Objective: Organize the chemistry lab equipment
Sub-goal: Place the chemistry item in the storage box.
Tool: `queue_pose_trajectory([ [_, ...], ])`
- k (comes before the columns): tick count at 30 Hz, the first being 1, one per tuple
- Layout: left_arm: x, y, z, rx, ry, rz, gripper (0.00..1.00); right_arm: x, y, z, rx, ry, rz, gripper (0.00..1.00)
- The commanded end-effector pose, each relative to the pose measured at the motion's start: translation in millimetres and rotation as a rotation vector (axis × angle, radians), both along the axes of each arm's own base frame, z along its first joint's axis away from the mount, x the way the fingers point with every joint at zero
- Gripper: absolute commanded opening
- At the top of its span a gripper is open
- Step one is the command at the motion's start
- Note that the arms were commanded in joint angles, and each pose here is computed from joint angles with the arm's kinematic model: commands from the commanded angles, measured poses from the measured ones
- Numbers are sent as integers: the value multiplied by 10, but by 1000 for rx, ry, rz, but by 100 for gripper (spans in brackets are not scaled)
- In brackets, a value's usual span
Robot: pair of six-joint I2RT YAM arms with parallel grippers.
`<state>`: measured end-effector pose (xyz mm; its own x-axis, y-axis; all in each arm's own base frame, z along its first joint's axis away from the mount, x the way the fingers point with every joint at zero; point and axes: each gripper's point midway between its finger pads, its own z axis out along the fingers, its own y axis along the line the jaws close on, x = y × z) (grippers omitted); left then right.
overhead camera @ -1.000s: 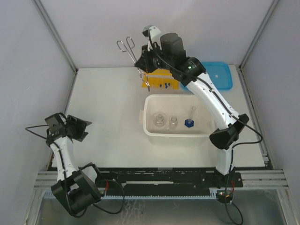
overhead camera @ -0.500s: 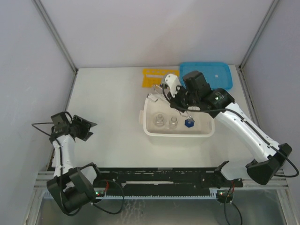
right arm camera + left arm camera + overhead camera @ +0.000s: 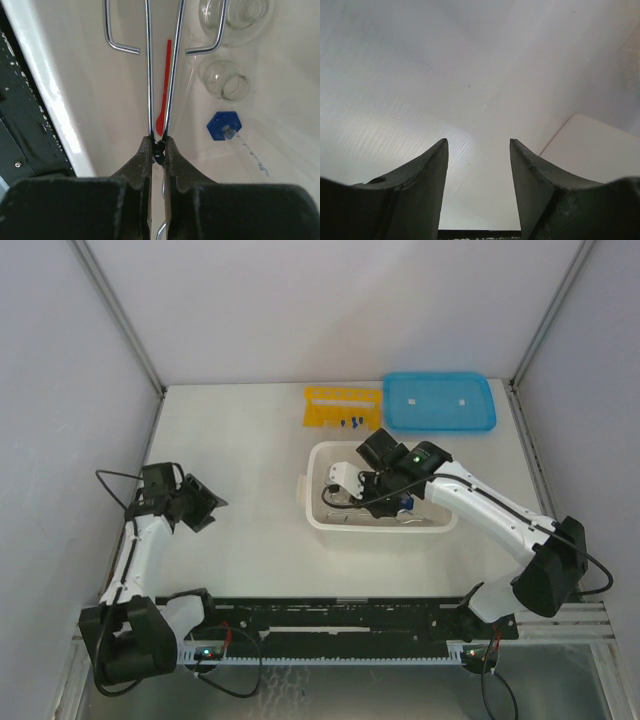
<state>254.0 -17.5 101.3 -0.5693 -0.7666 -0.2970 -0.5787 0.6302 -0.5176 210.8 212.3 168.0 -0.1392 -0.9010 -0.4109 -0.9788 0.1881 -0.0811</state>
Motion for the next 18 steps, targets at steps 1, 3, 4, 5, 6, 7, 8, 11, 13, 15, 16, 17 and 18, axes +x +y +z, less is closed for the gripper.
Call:
queue_pose_trajectory([
  [1, 209, -3, 216, 82, -60, -36, 56, 113, -18, -1, 9, -24, 26, 0],
  [3, 246, -52, 242, 114, -64, -57, 56, 166, 0, -25, 28, -18, 10, 0],
  [4, 265, -75, 252, 127, -66, -63, 56, 183, 2, -37, 33, -14, 5, 0],
  [5, 281, -110, 258, 137, -68, -75, 56, 201, 5, -58, 35, -9, -1, 0],
  [6, 300, -143, 260, 144, -70, -84, 56, 212, 0, -86, 34, -2, -5, 0],
  [7, 312, -178, 254, 154, -68, -97, 56, 223, 0, -102, 37, 1, -8, 0],
  [8, 329, -211, 248, 163, -68, -108, 56, 229, -8, -124, 36, 1, -11, 0],
  [11, 384, -316, 240, 187, -64, -145, 55, 215, -8, -198, 40, 20, -18, 0],
  [13, 425, -390, 249, 202, -64, -173, 55, 201, 0, -251, 43, 36, -19, 0],
  [15, 473, -458, 264, 212, -65, -198, 55, 195, -5, -321, 35, 47, -21, 0],
  [16, 497, -481, 270, 216, -65, -207, 55, 196, -5, -352, 32, 52, -21, 0],
  [17, 519, -506, 277, 220, -65, -217, 55, 200, -3, -379, 30, 57, -21, 0],
  [18, 541, -522, 282, 221, -64, -223, 55, 205, -2, -402, 28, 60, -21, 0],
])
